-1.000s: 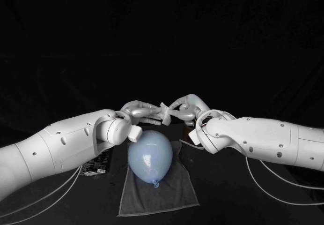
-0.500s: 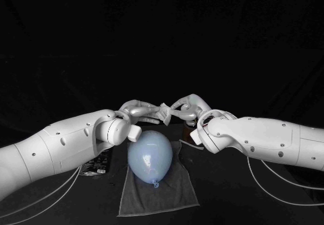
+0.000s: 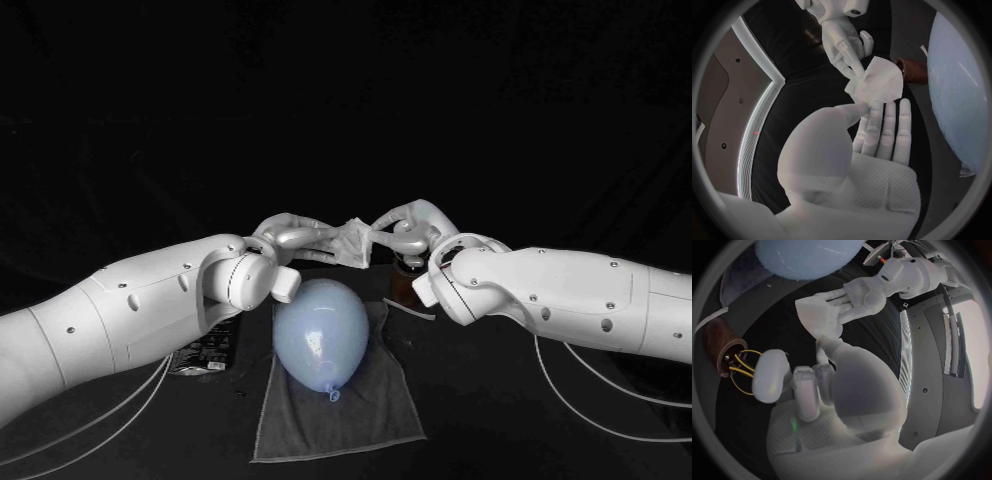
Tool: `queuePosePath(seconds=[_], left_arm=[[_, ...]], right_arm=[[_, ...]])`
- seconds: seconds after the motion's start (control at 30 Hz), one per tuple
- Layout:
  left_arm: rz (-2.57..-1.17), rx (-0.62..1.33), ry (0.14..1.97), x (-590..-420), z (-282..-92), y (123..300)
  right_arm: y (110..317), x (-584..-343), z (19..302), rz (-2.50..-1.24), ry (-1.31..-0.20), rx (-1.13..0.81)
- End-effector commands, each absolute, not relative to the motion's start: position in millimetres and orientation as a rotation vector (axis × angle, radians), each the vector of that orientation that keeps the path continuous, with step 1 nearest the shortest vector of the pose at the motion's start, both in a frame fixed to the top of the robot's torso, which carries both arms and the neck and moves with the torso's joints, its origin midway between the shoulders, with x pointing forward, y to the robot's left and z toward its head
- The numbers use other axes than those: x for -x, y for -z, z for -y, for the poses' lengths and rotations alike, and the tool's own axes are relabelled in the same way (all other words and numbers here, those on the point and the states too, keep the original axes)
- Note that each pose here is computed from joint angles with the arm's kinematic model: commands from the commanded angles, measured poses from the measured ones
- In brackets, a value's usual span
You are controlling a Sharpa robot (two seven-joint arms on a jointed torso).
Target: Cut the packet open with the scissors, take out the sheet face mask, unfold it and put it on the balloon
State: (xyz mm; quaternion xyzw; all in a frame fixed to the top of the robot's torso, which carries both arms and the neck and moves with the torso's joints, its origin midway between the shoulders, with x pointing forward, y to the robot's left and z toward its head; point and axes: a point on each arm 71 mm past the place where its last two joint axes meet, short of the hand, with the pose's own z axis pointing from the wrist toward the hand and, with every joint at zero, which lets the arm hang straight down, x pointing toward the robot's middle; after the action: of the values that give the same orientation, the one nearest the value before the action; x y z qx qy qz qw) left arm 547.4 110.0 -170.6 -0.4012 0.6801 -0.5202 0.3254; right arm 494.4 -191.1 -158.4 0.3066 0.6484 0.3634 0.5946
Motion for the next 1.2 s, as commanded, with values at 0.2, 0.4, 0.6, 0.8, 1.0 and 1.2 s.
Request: queuePosePath(seconds=[0.2,0.4,0.6,0.8,1.0,1.2], left_arm=[[-1.76,1.026,1.396,-546.7,-108.3,167.1],[-1.761,1.021,1.406,-546.0,-107.3,166.6],[-1.757,1.021,1.406,-546.4,-108.3,166.4],[-1.75,1.021,1.405,-546.9,-110.4,166.1],[-1.746,1.026,1.403,-547.4,-112.7,166.2],[-1.748,1.036,1.399,-547.7,-113.7,166.6]], right_arm=[[161,-496,194,-1.509,-0.884,-0.746],[163,-496,196,-1.514,-0.89,-0.754],[163,-497,200,-1.481,-0.899,-0.787],[163,-498,208,-1.438,-0.916,-0.851],[166,-498,215,-1.42,-0.93,-0.906],[168,-497,217,-1.411,-0.958,-0.945]])
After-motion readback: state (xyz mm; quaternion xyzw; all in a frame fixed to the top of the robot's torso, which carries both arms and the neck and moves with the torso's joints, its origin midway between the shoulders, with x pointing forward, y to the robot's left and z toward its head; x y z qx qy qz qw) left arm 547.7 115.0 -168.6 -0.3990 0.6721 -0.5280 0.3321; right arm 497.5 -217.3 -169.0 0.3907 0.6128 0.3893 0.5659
